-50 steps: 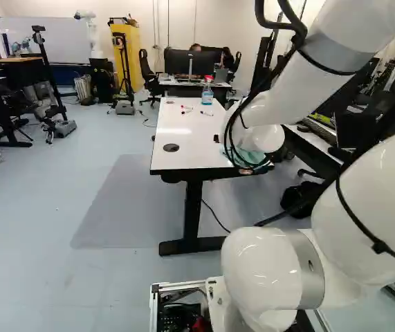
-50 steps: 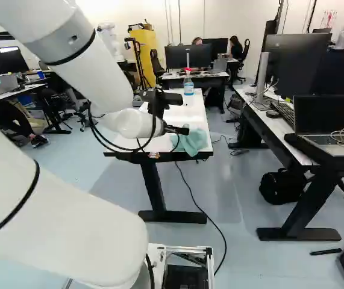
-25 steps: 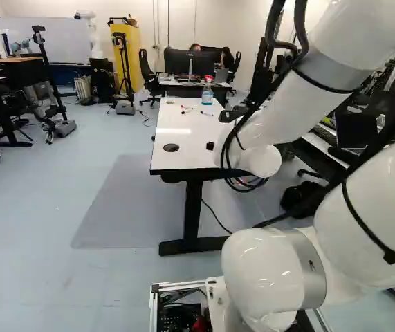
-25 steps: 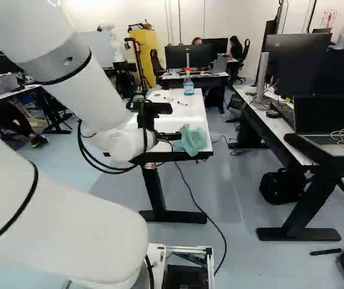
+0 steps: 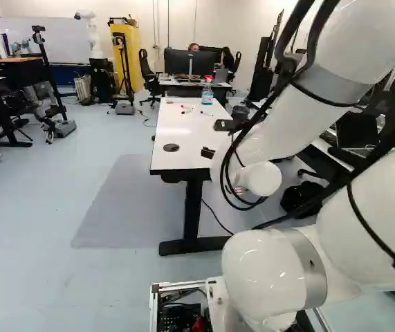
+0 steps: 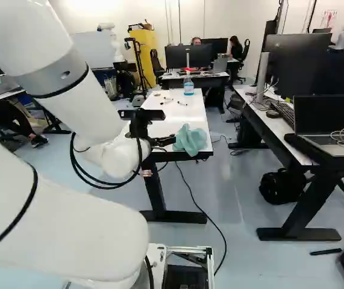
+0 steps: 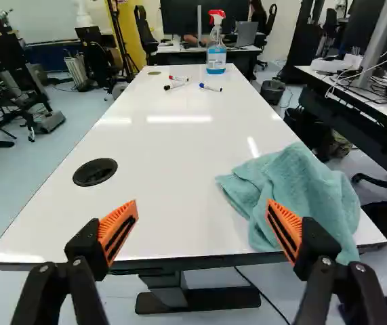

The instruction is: Clean the table with the green towel

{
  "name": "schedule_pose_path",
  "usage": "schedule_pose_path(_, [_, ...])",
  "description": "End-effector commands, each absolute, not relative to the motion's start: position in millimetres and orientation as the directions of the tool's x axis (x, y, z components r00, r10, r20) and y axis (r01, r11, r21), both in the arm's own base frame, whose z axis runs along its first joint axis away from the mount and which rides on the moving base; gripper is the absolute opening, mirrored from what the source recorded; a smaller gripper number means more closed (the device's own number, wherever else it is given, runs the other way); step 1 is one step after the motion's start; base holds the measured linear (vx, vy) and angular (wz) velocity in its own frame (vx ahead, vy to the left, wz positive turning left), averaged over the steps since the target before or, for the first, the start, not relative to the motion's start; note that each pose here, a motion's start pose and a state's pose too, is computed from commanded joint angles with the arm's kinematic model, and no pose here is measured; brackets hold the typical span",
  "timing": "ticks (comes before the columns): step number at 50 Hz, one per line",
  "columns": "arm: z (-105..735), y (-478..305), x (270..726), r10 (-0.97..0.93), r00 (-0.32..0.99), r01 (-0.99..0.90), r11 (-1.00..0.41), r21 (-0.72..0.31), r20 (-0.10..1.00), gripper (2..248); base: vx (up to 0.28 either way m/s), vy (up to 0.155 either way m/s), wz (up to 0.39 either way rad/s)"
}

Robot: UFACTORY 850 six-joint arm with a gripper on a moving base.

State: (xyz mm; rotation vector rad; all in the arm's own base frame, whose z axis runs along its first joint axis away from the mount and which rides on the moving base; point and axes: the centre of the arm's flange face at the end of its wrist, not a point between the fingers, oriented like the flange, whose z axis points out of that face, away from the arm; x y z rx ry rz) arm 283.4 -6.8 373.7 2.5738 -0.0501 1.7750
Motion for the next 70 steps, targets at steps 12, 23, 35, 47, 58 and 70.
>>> schedule_pose_path(12, [369, -3, 276, -0.007, 0.338, -0.015, -1.000, -0.002, 0.941, 247, 0.000, 0.000, 0.000])
schedule_pose_path(23, [366, -1, 272, -0.002, 0.329, -0.004, -1.000, -0.001, 0.944, 247, 0.000, 0.000, 0.000])
schedule_pose_path(35, [366, 0, 270, 0.000, 0.326, 0.000, -1.000, 0.000, 0.946, 247, 0.000, 0.000, 0.000])
schedule_pose_path(47, [366, 0, 270, 0.000, 0.326, 0.000, -1.000, 0.000, 0.946, 247, 0.000, 0.000, 0.000])
schedule_pose_path(58, [366, 0, 270, 0.000, 0.326, 0.000, -1.000, 0.000, 0.946, 247, 0.000, 0.000, 0.000])
schedule_pose_path(70, [366, 0, 270, 0.000, 0.326, 0.000, -1.000, 0.000, 0.946, 247, 0.000, 0.000, 0.000])
